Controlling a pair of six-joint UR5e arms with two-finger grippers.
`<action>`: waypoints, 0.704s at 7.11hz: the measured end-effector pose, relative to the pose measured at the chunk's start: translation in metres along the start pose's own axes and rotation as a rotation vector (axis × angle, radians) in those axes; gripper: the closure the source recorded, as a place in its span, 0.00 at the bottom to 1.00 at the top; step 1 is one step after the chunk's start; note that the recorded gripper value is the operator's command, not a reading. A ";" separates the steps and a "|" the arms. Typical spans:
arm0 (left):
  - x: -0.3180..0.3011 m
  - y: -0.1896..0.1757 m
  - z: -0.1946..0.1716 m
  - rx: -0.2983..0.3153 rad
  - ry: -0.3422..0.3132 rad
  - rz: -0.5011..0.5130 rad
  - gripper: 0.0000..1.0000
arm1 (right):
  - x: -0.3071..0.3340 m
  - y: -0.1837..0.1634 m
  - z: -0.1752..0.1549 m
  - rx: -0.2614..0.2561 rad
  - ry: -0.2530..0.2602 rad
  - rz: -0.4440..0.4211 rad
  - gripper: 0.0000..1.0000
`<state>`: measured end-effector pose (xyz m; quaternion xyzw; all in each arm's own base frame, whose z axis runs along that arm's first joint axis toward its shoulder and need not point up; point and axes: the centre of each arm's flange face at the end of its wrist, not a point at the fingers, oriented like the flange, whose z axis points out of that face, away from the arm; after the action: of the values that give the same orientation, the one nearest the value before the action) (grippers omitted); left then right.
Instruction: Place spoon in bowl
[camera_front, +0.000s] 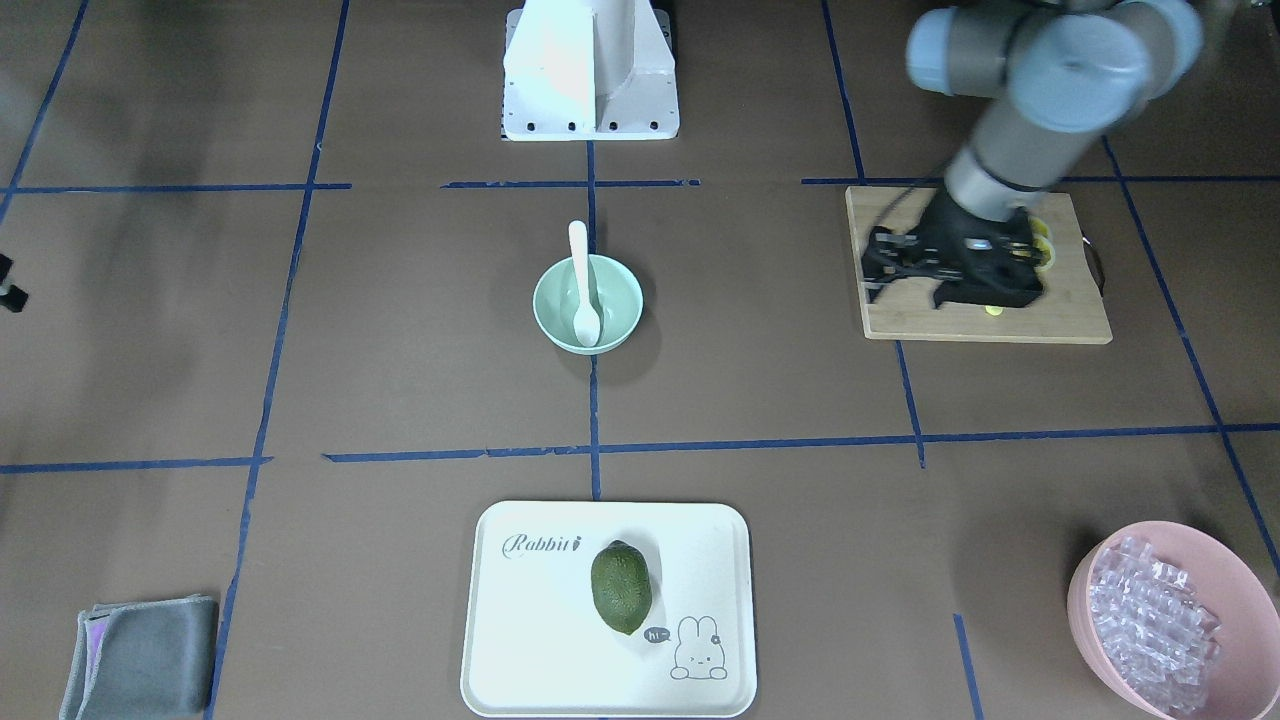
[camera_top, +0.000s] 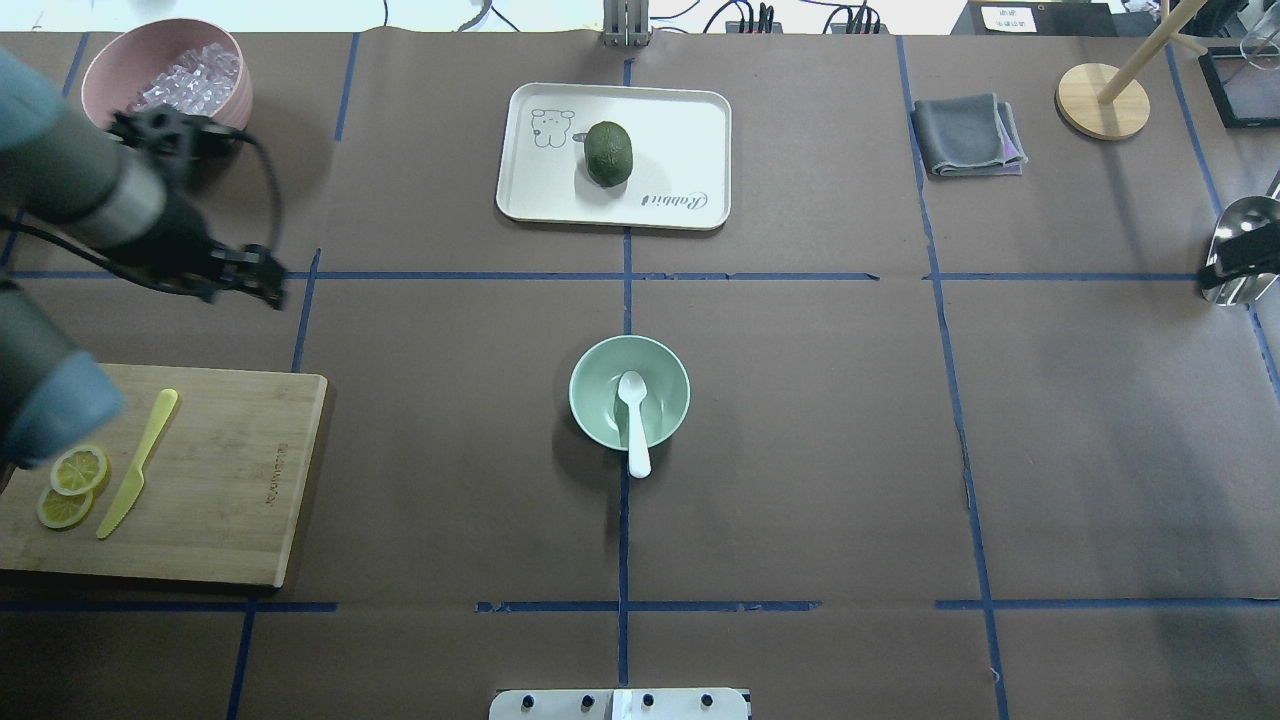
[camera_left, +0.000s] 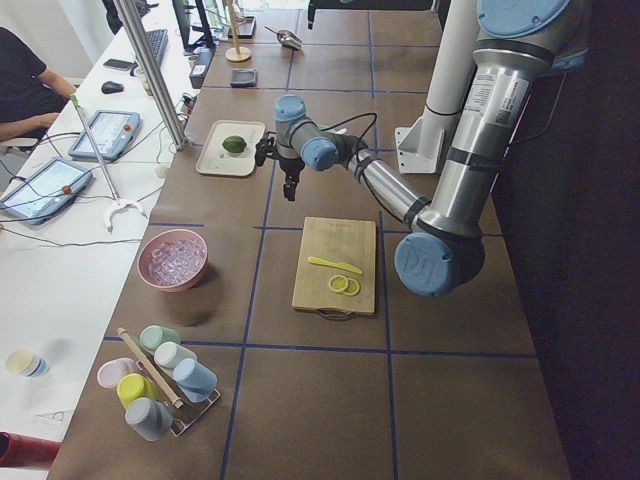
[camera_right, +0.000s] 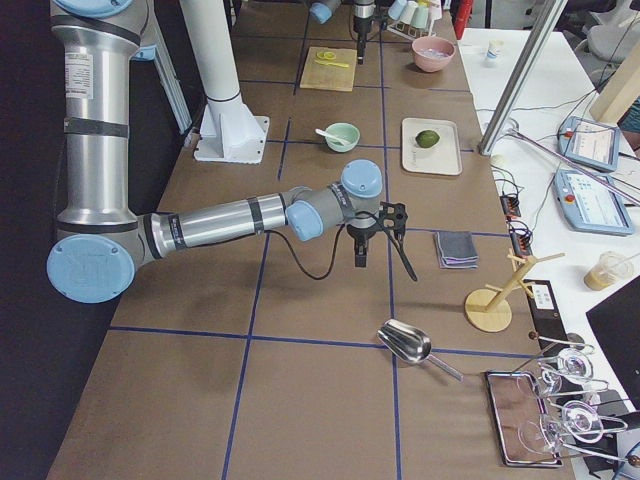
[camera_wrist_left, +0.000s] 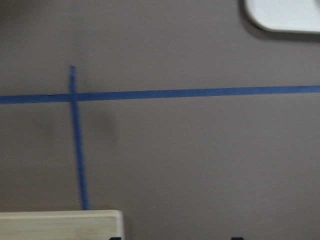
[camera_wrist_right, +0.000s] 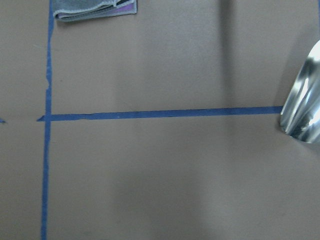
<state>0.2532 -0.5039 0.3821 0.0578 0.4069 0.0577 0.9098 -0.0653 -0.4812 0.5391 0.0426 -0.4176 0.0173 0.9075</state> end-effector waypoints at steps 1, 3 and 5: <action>-0.079 0.001 -0.019 -0.003 -0.032 0.070 0.21 | 0.034 -0.003 -0.007 -0.030 0.036 -0.062 0.00; -0.222 0.009 -0.063 -0.052 -0.112 0.157 0.21 | 0.083 0.000 -0.027 -0.096 0.074 -0.152 0.00; -0.334 0.027 -0.087 -0.105 -0.063 0.125 0.21 | 0.104 0.011 -0.031 -0.129 0.079 -0.171 0.00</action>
<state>-0.0342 -0.5227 0.5739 0.0371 0.3700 0.1336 0.9186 0.0250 -0.4683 0.5987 0.0188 -0.3764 -0.0854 0.9223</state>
